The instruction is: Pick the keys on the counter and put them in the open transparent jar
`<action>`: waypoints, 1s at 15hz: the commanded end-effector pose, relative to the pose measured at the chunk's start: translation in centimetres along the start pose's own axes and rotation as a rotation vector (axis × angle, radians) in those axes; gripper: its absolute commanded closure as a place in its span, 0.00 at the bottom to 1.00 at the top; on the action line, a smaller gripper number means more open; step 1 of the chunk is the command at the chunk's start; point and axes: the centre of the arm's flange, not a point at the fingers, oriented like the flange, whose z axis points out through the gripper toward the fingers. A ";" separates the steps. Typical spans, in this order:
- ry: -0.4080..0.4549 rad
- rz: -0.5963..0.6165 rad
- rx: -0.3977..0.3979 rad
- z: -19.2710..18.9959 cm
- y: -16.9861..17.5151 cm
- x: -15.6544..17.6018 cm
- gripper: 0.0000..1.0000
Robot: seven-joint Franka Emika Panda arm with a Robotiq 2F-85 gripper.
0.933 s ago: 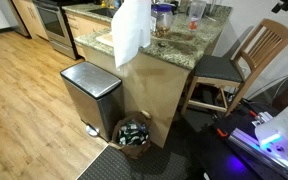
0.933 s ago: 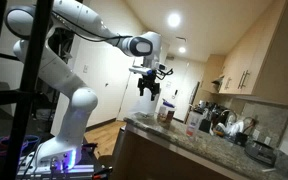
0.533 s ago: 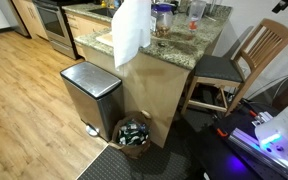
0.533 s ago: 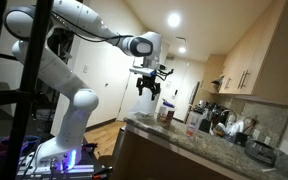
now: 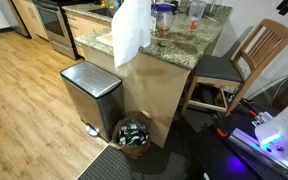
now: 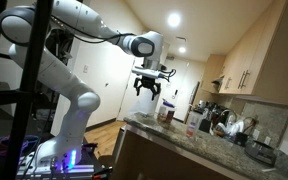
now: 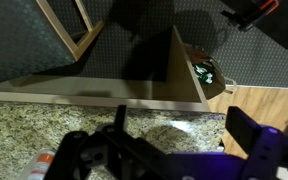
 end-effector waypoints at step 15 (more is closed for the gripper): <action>-0.107 -0.611 -0.021 0.7 -15.9 16.6 0.00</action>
